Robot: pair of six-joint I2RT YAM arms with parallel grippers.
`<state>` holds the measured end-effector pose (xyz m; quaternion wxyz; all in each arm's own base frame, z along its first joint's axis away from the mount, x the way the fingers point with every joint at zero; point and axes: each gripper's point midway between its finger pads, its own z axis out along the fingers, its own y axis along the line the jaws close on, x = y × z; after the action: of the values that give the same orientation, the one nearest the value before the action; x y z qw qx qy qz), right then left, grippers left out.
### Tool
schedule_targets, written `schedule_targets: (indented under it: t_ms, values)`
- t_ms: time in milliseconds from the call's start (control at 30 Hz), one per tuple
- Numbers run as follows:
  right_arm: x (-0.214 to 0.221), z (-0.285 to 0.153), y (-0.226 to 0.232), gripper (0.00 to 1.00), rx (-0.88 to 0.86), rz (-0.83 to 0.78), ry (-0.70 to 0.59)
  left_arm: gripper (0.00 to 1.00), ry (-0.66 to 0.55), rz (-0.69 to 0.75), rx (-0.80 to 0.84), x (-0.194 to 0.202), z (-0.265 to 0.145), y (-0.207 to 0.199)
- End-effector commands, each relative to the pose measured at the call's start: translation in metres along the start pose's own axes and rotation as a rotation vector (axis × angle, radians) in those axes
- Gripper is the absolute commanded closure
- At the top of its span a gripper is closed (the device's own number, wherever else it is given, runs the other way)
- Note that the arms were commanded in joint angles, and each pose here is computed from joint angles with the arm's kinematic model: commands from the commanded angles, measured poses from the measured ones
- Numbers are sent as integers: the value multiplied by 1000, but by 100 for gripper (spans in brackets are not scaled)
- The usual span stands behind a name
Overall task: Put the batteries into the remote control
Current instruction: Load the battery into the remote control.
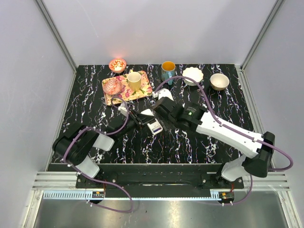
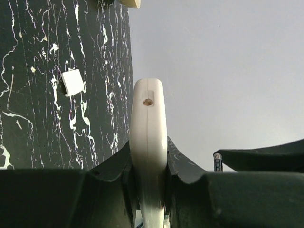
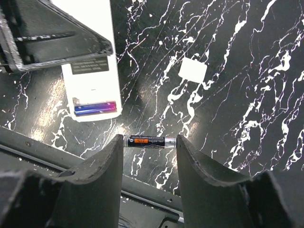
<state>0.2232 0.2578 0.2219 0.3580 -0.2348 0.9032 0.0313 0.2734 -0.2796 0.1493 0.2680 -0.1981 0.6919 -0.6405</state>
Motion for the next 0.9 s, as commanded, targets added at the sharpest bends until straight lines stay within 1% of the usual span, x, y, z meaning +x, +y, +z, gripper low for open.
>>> schedule_targets:
  t_ms: [0,133,433,867]
  values:
    - [-18,6,9,100,15,-46,-29,100,-73,94,432,-16,-5,-106]
    - [-17,19,17,100,12,-81,-2,100,-59,126,444,-13,-3,-109]
    - [-19,27,29,100,-16,-102,12,100,-31,233,509,-5,-5,-129]
    - [-15,36,38,100,-7,-128,42,100,-28,223,520,0,-7,-133]
